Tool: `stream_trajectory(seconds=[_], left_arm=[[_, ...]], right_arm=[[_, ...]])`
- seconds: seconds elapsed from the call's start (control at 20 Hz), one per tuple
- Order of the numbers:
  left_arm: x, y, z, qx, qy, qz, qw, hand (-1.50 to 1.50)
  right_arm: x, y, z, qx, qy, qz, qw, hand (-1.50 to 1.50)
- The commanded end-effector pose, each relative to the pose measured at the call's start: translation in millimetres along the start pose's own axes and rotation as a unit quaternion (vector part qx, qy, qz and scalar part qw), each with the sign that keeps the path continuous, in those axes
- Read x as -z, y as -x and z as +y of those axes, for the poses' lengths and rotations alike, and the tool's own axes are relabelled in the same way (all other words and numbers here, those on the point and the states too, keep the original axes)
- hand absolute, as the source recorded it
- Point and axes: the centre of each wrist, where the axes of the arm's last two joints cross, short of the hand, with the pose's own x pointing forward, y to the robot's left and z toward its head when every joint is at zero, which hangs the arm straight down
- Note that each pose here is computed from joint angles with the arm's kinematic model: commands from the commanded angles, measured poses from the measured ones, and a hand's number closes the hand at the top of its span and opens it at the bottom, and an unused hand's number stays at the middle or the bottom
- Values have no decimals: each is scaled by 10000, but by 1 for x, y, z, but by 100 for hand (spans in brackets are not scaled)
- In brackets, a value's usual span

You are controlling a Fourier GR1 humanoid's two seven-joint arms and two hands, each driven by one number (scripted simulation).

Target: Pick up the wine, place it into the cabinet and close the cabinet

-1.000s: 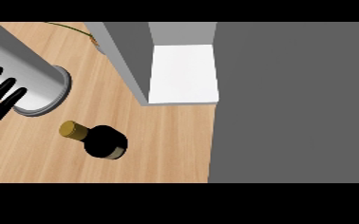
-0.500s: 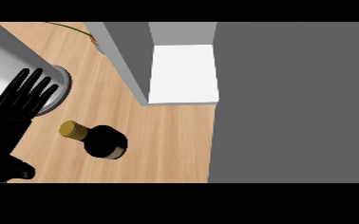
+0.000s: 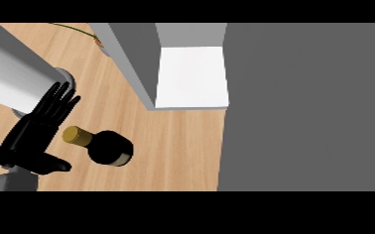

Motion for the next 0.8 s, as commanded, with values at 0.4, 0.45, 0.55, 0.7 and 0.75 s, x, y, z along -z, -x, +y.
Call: stream_trajectory(seconds=[0.4,0.45,0.55,0.7,0.75], left_arm=[[-5,71,21,-457,488,572,9961,-150],[9,80,9,-519,603,532,9954,-150],[-6,90,17,-693,621,555,9941,-150],[-2,108,2,-785,579,718,9926,-150],[-3,99,14,-833,677,705,9917,-150]], right_arm=[[-12,-14,-4,442,-176,-260,9985,-150],[-7,-20,-7,391,-186,-261,9987,-150],[-15,-25,-7,316,-171,-291,9989,-150],[-11,-17,-3,425,-232,-336,9983,-150],[-5,-28,-5,335,-111,-207,9992,-150]])
